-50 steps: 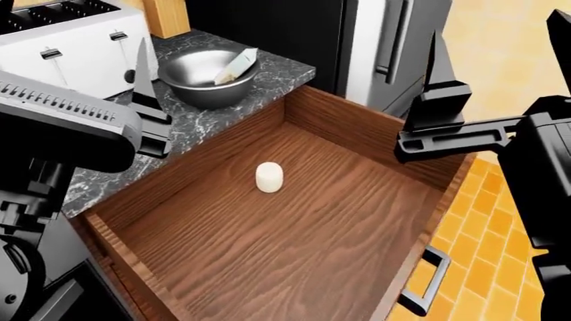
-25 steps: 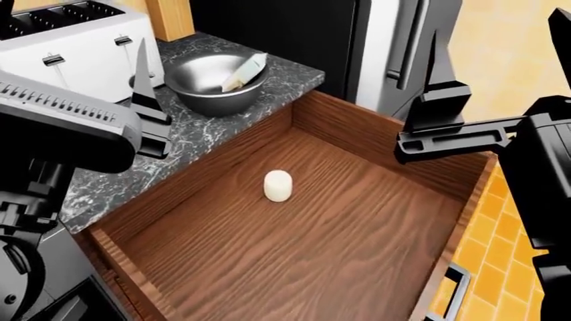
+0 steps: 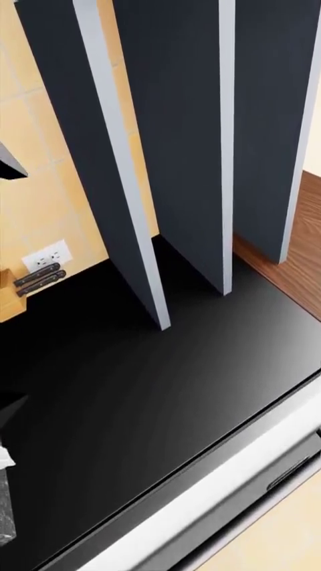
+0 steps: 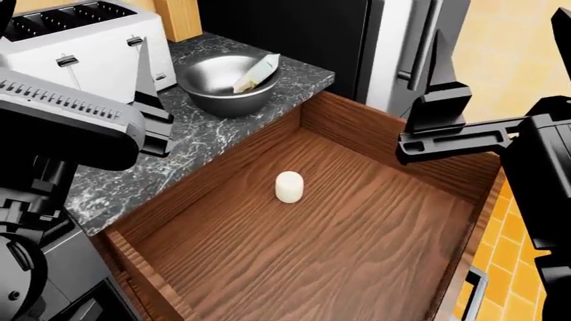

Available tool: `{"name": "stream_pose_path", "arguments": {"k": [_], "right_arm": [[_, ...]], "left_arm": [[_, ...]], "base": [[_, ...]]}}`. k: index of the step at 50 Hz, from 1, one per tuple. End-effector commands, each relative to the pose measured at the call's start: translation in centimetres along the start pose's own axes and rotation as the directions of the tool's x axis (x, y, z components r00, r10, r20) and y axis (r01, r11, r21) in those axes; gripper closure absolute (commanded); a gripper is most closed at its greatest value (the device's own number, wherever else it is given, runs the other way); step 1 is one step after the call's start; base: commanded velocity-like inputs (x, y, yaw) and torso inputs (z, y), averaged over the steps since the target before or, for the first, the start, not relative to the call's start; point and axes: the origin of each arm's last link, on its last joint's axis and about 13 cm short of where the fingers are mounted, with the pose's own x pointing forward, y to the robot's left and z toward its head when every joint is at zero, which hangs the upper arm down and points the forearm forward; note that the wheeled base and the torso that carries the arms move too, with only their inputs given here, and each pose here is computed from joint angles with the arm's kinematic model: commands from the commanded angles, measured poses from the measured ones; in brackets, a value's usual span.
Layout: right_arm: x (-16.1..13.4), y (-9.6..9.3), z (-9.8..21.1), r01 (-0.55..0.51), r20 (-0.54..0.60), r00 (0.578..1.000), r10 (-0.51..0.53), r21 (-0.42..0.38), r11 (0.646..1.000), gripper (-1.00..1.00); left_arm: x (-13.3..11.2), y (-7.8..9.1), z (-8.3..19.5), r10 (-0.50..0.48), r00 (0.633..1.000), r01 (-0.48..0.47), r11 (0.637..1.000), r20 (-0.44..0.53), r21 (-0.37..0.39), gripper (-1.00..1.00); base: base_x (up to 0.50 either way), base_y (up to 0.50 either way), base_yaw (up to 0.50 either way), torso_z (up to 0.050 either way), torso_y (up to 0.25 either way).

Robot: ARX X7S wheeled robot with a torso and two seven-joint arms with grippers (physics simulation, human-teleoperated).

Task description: Place the bar in the bowl and close the drawer.

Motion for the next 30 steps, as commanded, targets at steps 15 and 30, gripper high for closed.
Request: {"name": "stream_pose_path", "arguments": {"k": [15,30], "right_arm": [[1.7,0.9,-2.0,0.007,-0.001,1.000,-0.007,-0.002,1.000,-1.00],[1.2,0.7,-1.7,0.014,0.010,1.000,-0.014,0.007,1.000,-1.00]], "left_arm": [[-0.3,0.1,0.0,-0.001,1.000,0.001,1.000,-0.004,0.004,-1.00],[-0.1,0.0,0.0,-0.001,1.000,0.001,1.000,-0.003,0.005,-1.00]], "base": [[0.04,-0.02,0.00,0.000,0.000],[0.24,-0.08,0.00,0.000,0.001]]}}
